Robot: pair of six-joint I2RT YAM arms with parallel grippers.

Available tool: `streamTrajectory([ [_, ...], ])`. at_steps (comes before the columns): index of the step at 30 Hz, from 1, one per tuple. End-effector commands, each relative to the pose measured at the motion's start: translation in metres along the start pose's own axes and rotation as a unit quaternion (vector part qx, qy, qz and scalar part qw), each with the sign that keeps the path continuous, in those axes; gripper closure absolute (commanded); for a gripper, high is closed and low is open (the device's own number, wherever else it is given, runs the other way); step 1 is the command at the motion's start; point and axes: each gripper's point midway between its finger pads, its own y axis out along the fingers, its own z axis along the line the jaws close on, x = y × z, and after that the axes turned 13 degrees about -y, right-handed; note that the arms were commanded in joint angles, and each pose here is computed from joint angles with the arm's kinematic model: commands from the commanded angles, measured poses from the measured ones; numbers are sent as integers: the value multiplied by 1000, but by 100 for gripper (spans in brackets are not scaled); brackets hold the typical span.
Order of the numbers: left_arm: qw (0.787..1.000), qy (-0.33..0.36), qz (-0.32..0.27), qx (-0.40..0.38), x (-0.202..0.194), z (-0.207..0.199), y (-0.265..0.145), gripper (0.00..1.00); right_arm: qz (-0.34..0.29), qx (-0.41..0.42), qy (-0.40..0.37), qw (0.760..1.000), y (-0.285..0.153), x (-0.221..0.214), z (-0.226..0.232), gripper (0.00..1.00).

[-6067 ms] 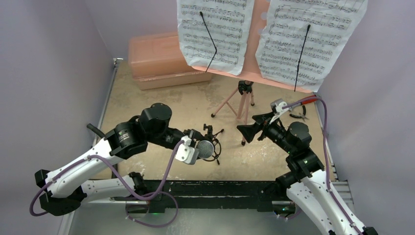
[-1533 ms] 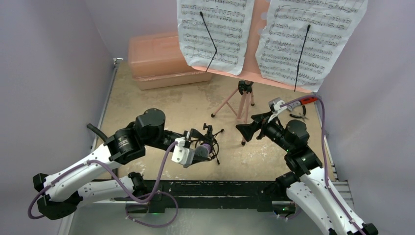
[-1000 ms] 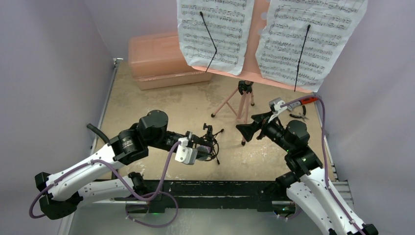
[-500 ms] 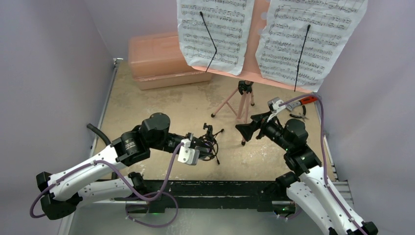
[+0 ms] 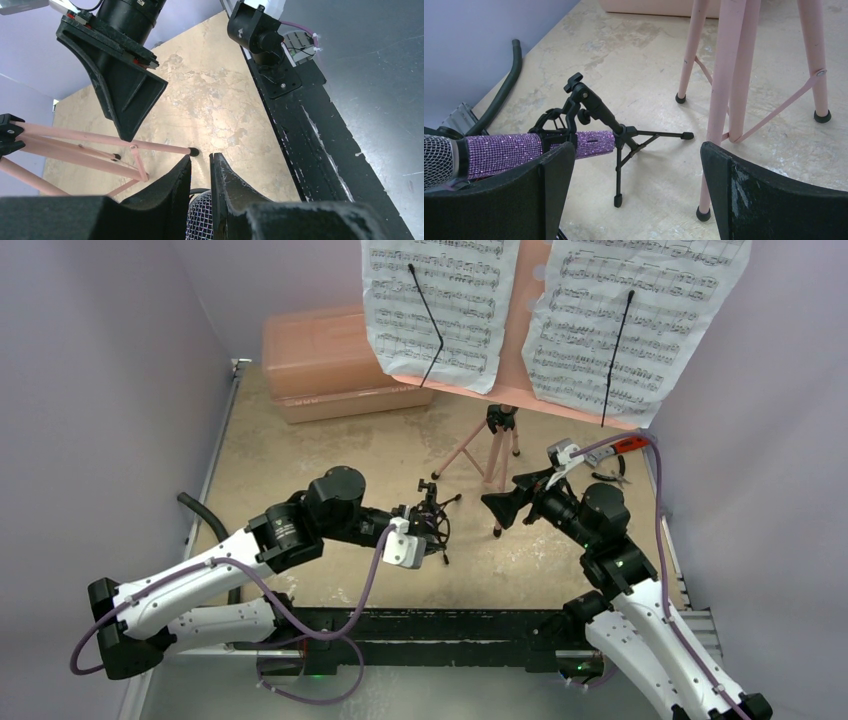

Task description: Set up the instrument practice props

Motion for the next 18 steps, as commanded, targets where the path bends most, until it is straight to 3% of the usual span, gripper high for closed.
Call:
streamTrajectory([
  [1,996,-28,76,21,-40,6,-2,81,-22,7,-11,1000,-2,15,3,2],
  [13,998,-9,-23,53,25,7,-27,81,-29,6,-11,1000,0,19,3,2],
  [18,998,-14,-24,56,28,1,-37,83,-29,6,-9,1000,1,19,2,2],
])
